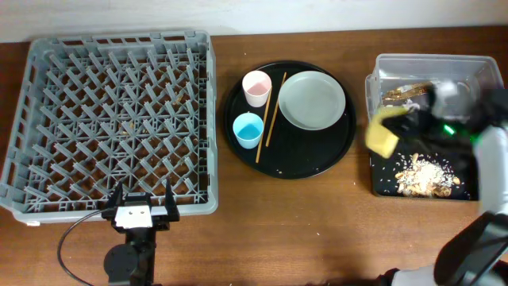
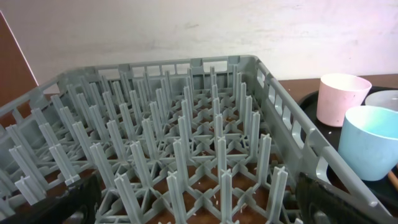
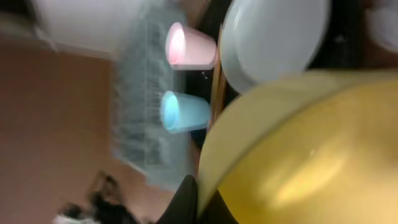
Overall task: Sort waste into correct bins and load items into the dishwasher rack
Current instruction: 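Return the empty yellow bowl to the round tray with the right gripper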
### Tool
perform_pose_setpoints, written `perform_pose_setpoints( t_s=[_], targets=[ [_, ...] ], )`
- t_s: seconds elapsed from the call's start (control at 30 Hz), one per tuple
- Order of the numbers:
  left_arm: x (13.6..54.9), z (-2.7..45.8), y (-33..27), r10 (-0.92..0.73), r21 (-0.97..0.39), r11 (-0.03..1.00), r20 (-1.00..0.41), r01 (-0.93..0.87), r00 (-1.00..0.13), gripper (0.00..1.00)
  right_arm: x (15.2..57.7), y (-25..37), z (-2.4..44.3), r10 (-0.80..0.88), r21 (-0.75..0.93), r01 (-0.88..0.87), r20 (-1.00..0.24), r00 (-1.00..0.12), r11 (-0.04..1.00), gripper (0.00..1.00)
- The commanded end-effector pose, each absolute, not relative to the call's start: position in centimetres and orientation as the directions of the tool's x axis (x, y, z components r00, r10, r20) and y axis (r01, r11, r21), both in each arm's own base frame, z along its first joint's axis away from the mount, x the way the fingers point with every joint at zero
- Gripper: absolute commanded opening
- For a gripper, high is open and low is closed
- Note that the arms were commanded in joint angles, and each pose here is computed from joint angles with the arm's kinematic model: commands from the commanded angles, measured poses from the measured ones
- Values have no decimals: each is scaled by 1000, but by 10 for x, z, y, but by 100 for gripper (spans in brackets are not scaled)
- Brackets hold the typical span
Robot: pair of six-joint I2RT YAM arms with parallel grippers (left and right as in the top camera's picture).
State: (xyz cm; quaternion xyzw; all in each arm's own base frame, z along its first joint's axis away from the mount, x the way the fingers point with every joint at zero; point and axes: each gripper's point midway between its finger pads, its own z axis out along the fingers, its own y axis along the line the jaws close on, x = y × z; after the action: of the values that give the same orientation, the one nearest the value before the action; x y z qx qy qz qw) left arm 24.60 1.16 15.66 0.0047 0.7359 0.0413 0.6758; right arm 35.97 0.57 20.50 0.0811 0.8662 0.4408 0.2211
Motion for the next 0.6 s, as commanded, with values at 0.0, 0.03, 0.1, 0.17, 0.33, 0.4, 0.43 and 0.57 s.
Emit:
perform_pose_setpoints(
  t_s=[0.0, 0.03, 0.1, 0.17, 0.33, 0.4, 0.43, 0.57],
  targets=[
    [246, 155, 11, 81, 85, 995, -993, -42, -89, 99, 380, 60, 206, 116, 485, -105, -404, -907, 868, 4],
    [246, 155, 11, 81, 85, 995, -993, -42, -89, 99, 387, 78, 204, 72, 402, -119, -429, -901, 908, 4],
    [246, 155, 11, 81, 85, 995, -993, -43, -89, 99, 397, 113, 194, -8, 235, -136, -478, -878, 962, 4],
    [246, 155, 11, 81, 85, 995, -993, -43, -89, 99, 404, 150, 171, -120, 67, -177, -500, -858, 982, 4],
    [246, 155, 11, 81, 85, 995, -993, -42, -89, 99, 406, 173, 104, -223, -59, -217, -396, -891, 974, 4],
    [246, 155, 11, 81, 85, 995, -993, -43, -89, 99, 401, 171, 81, -234, -74, -222, -333, -913, 972, 4],
    [246, 155, 11, 81, 85, 995, -993, -43, -89, 99, 397, 169, 69, -240, -83, -226, -295, -925, 971, 4],
    [246, 155, 11, 81, 85, 995, -993, -42, -89, 99, 383, 166, 51, -252, -89, -238, -211, -945, 967, 4]
  ],
)
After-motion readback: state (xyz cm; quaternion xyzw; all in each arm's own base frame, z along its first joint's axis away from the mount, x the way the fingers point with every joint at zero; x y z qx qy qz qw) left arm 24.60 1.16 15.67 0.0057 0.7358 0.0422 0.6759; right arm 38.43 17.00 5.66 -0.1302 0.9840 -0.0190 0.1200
